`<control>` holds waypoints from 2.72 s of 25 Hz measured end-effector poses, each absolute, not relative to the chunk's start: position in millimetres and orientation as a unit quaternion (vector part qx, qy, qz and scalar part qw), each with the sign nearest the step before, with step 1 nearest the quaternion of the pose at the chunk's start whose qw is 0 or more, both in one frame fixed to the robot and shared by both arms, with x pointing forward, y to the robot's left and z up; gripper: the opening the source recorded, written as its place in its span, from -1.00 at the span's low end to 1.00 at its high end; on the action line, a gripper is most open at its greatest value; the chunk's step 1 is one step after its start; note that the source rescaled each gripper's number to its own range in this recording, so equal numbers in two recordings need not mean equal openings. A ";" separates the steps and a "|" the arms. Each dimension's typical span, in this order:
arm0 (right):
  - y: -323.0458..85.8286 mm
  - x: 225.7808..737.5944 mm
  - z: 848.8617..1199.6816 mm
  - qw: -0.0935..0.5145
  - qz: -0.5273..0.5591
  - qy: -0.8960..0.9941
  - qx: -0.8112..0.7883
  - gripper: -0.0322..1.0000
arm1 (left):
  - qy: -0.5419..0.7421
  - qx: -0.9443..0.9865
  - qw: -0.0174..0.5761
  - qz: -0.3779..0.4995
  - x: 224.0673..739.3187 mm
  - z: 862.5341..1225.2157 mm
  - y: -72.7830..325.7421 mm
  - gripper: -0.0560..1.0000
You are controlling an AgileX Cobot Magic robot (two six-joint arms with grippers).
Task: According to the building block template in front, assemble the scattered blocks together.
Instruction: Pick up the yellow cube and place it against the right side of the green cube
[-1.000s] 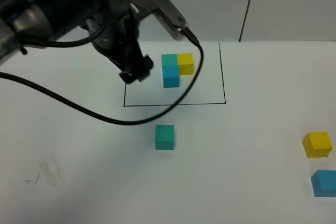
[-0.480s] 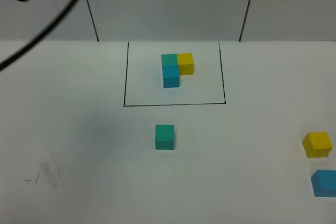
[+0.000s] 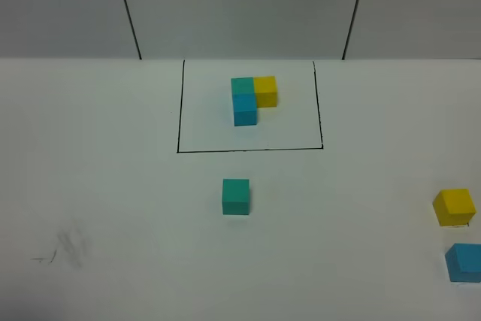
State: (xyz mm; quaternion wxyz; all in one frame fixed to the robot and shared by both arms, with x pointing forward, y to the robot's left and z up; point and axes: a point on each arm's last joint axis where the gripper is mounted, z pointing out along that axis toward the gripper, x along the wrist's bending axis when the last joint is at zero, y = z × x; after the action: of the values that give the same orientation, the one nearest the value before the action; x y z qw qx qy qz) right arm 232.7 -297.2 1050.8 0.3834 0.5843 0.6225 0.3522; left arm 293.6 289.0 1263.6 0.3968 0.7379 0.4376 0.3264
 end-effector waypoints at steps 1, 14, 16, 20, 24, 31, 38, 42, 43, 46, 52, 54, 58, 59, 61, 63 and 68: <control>-297.2 232.7 1050.8 0.383 0.352 0.623 0.584 -0.94 | 0.436 0.738 0.404 0.319 284.7 1256.3 293.3 0.54; -297.2 232.7 1050.8 0.383 0.352 0.623 0.584 -0.94 | 0.412 0.743 0.475 0.230 248.6 1169.4 287.9 0.46; -297.2 232.7 1050.8 0.383 0.352 0.623 0.584 -0.94 | 0.405 0.744 0.482 0.226 245.8 1162.3 284.4 0.45; -297.2 232.7 1050.8 0.383 0.352 0.623 0.584 -0.94 | 0.401 0.730 0.505 0.225 230.6 1154.9 282.8 0.41; -297.2 232.7 1050.8 0.383 0.352 0.623 0.584 -0.94 | 0.402 0.711 0.510 0.270 210.8 1144.3 284.6 0.37; -297.2 232.7 1050.8 0.383 0.352 0.623 0.584 -0.94 | 0.465 0.652 0.479 0.360 192.9 1116.3 283.9 0.35; -297.2 232.7 1050.8 0.383 0.352 0.623 0.584 -0.94 | 0.560 0.654 0.376 0.342 216.8 1064.6 288.4 0.35; -297.2 232.7 1050.8 0.383 0.352 0.623 0.584 -0.94 | 0.599 0.642 0.350 0.326 225.8 1046.1 293.1 0.35; -297.2 232.7 1050.8 0.383 0.352 0.623 0.584 -0.94 | 0.606 0.637 0.346 0.328 226.1 1045.3 294.7 0.35; -297.2 232.7 1050.8 0.383 0.352 0.623 0.584 -0.94 | 0.620 0.623 0.345 0.329 226.3 1045.2 296.6 0.35; -297.2 232.7 1050.8 0.384 0.352 0.623 0.584 -0.94 | 0.629 0.613 0.351 0.325 226.5 1045.5 296.7 0.35; -297.2 232.7 1050.8 0.384 0.352 0.623 0.584 -0.94 | 0.629 0.613 0.351 0.325 226.5 1045.5 296.7 0.35; -297.2 232.7 1050.8 0.384 0.352 0.623 0.584 -0.94 | 0.629 0.613 0.351 0.325 226.5 1045.4 296.7 0.35; -297.2 232.7 1050.8 0.384 0.352 0.623 0.584 -0.94 | 0.629 0.613 0.351 0.325 226.6 1045.2 296.7 0.35; -297.2 232.7 1050.8 0.383 0.352 0.623 0.584 -0.94 | 0.629 0.613 0.351 0.325 226.6 1045.2 296.7 0.35; -297.2 232.7 1050.8 0.383 0.352 0.623 0.584 -0.94 | 0.629 0.613 0.351 0.325 226.7 1045.1 296.7 0.35; -297.2 232.7 1050.8 0.383 0.352 0.623 0.584 -0.94 | 0.629 0.613 0.351 0.325 226.7 1045.1 296.7 0.34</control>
State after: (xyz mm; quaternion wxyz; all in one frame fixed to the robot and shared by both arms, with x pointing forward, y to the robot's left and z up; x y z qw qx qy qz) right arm 232.7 -297.2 1050.8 0.3834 0.5842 0.6226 0.3522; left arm 226.7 296.7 1045.1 0.3505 0.6132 0.6289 0.3250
